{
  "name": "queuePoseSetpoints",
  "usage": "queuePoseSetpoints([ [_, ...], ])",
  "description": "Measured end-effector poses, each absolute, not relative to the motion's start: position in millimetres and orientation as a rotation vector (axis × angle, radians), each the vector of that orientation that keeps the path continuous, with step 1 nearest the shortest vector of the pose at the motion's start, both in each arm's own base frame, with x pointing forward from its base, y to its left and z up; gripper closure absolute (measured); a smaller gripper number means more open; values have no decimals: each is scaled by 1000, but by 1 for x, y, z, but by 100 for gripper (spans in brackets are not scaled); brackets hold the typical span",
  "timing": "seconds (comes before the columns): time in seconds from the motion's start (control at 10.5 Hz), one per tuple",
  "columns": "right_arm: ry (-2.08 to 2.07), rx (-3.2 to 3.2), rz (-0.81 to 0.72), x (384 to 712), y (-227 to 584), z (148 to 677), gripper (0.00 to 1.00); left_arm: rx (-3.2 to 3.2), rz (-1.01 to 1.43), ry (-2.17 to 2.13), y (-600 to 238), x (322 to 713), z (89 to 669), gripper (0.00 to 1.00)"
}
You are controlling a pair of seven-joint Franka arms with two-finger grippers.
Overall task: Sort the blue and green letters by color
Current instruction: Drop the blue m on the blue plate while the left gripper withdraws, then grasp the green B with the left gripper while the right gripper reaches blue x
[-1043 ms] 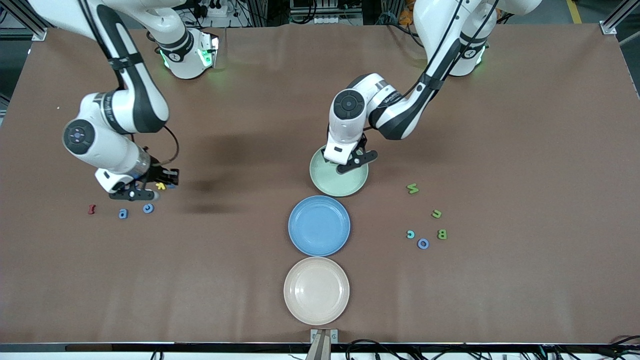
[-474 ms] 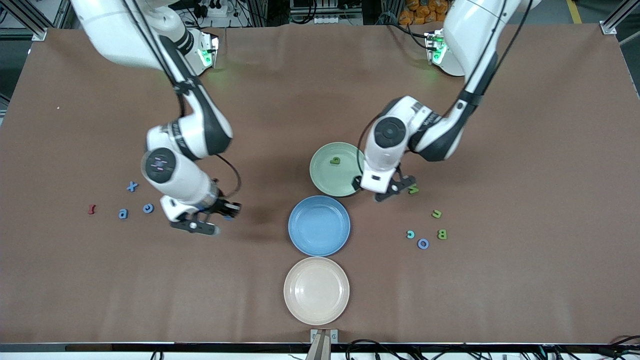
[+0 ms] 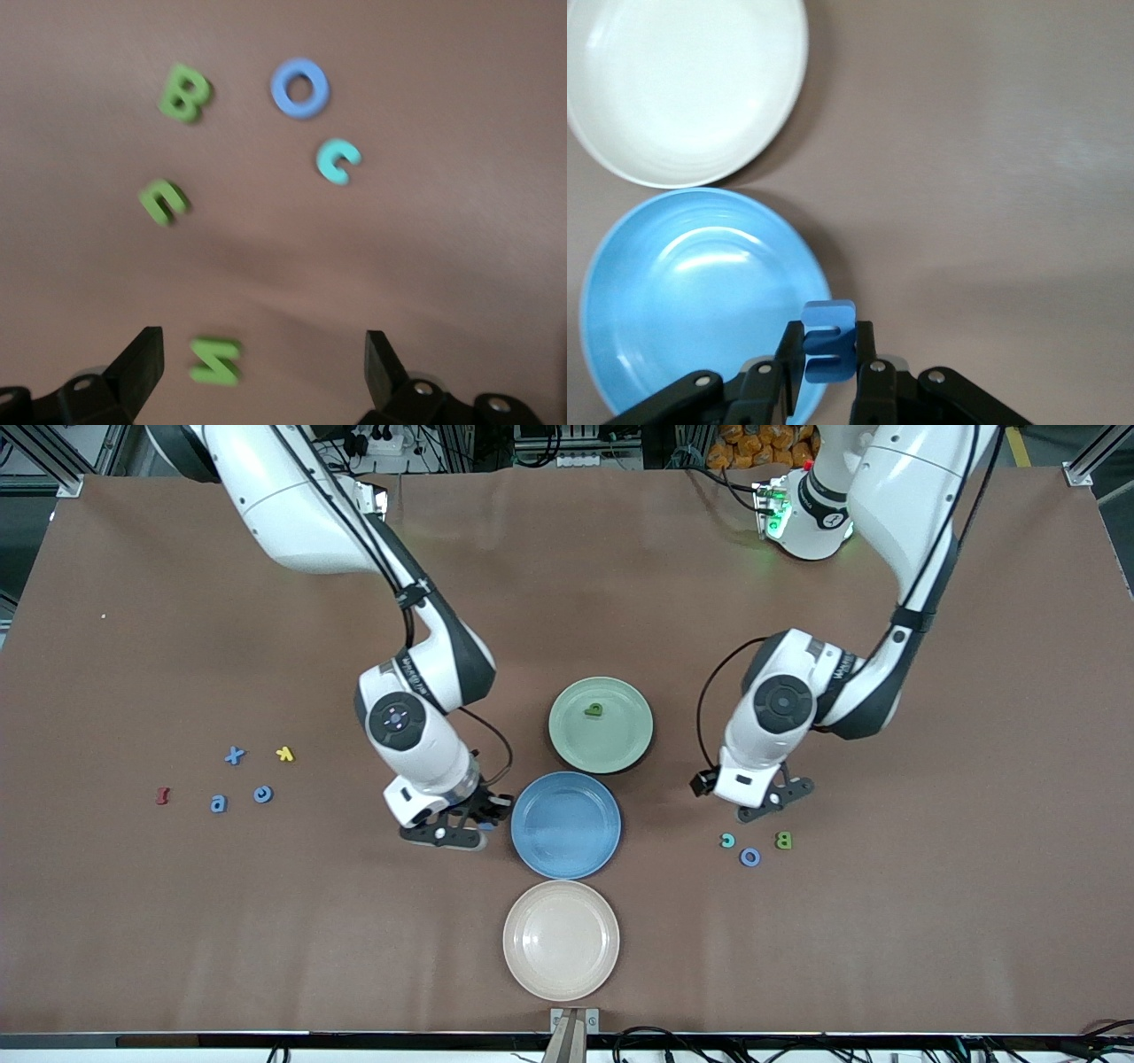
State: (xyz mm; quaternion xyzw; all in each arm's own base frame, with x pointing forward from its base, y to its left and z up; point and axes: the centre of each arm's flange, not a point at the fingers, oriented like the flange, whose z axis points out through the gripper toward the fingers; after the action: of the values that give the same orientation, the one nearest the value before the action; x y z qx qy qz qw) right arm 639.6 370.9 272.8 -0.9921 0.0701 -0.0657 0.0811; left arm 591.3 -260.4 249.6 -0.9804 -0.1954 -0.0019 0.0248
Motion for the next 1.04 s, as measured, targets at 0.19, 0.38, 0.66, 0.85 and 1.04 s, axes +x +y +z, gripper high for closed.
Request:
queuePoseSetpoints([
  [0.19, 144, -2907, -304, 628, 407, 268, 72, -3064, -21, -464, -216, 615, 257, 0],
  [0.38, 97, -2874, -352, 616, 431, 258, 72, -3088, -35, -332, -176, 636, 260, 0],
  [0.66, 147, -2864, -342, 610, 441, 254, 43, -3102, 9, -225, -152, 652, 233, 0],
  [0.85, 160, -2881, -318, 611, 439, 255, 15, -3108, 44, -139, -148, 655, 214, 0],
  [1.04, 142, -2969, -214, 621, 410, 261, 0, -3114, 49, -56, -140, 659, 210, 0],
])
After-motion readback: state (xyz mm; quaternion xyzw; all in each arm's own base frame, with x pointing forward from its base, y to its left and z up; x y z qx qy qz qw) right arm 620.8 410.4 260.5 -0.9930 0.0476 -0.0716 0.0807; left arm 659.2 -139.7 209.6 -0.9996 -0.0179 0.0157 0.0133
